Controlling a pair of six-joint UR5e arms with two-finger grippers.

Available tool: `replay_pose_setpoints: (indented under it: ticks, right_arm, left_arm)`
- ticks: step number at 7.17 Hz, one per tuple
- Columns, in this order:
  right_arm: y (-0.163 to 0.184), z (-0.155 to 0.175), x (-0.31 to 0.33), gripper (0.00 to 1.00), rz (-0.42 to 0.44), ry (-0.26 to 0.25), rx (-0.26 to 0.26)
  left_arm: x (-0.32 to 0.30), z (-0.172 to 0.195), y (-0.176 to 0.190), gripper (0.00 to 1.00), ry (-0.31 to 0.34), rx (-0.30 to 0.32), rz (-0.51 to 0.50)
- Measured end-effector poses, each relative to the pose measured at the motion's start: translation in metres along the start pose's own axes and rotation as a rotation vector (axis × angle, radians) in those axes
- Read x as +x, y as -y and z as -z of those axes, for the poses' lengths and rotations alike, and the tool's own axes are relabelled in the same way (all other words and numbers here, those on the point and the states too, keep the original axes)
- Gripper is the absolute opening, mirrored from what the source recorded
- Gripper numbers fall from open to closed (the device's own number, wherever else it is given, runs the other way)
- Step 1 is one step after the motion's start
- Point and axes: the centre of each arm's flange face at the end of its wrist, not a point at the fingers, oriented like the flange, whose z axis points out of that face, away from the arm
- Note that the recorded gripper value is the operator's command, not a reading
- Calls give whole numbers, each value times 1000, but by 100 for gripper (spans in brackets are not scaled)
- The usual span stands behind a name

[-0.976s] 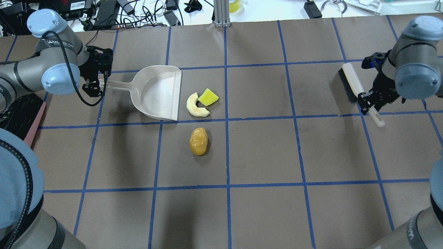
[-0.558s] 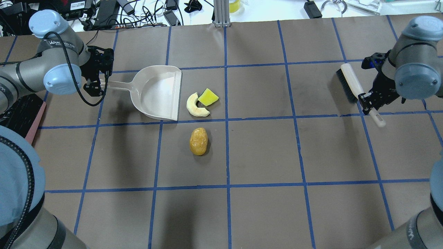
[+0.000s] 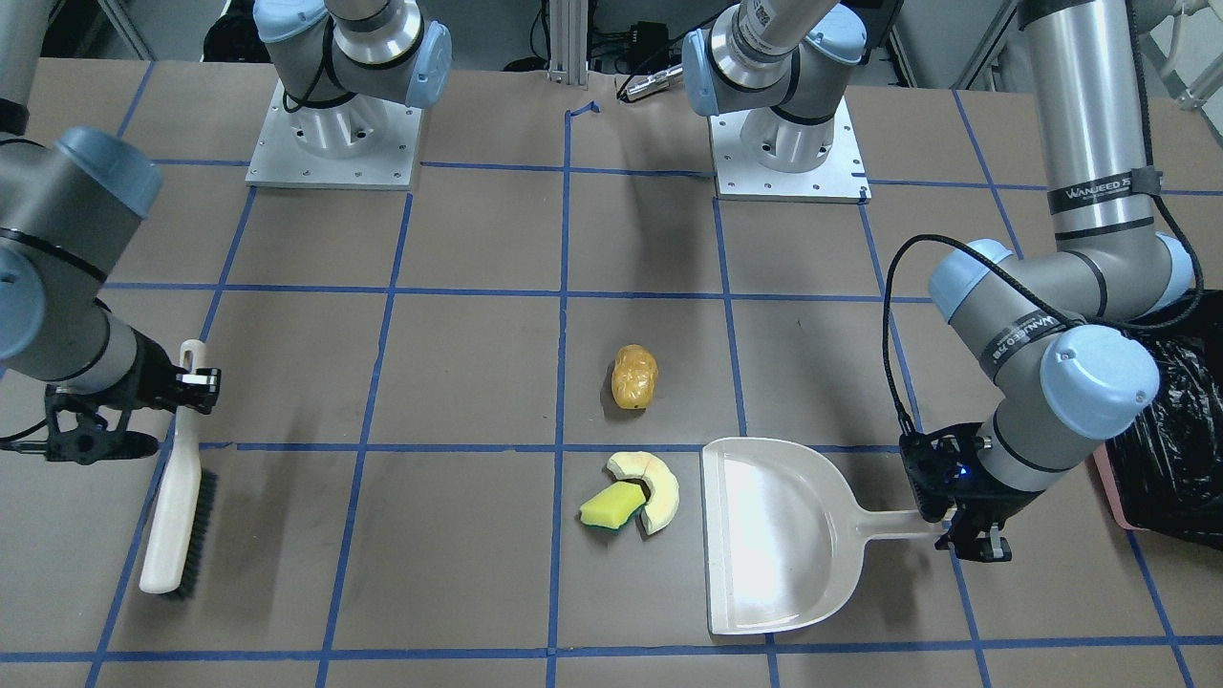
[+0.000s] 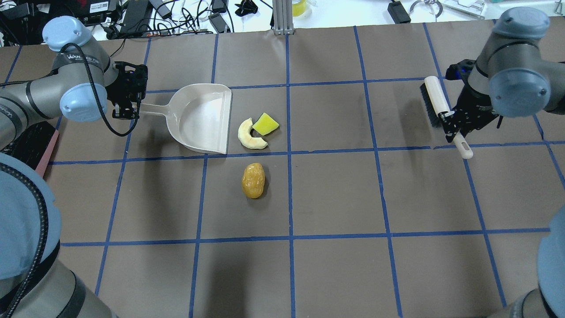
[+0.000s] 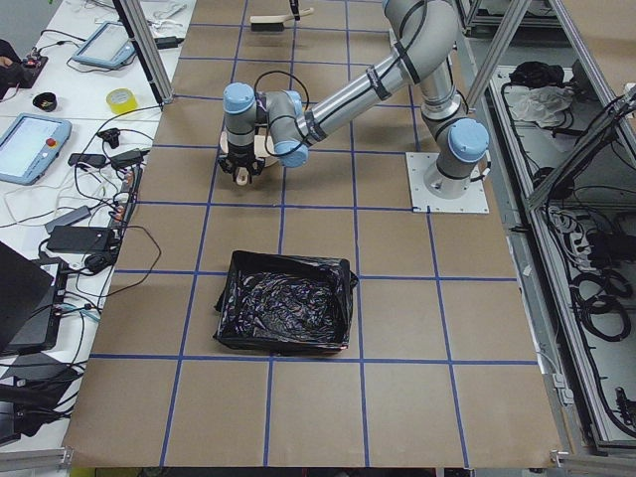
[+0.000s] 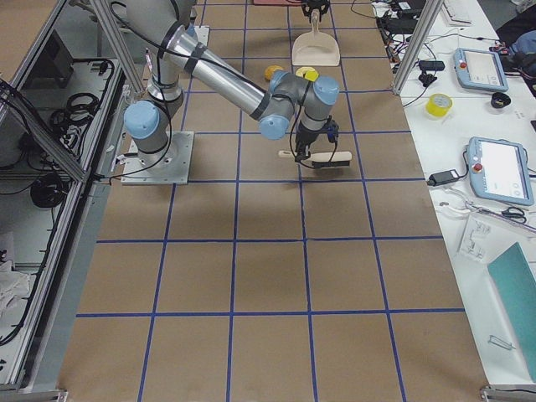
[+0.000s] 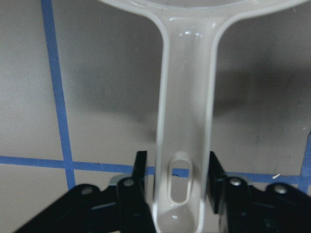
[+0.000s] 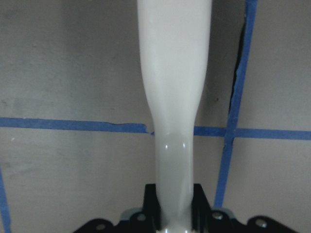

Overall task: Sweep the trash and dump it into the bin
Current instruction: 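Move the brush with the right gripper toward the peel and sponge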

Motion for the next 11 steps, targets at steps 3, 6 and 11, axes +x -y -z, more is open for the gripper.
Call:
replay_pose_setpoints:
  ticks: [3,6,11]
  right_arm:
    - [-11,11,-147,0,-104,46,14]
    - [-33,5,-249,0,-68,42,20]
    - [-13,-16,-359,0,-47,34,78]
  left_arm:
    - [0,1,0,1,-4,-2,-5]
    - [1,4,13,0,-13,-40,-23]
    - [6,4,20,0,-19,-59,-50]
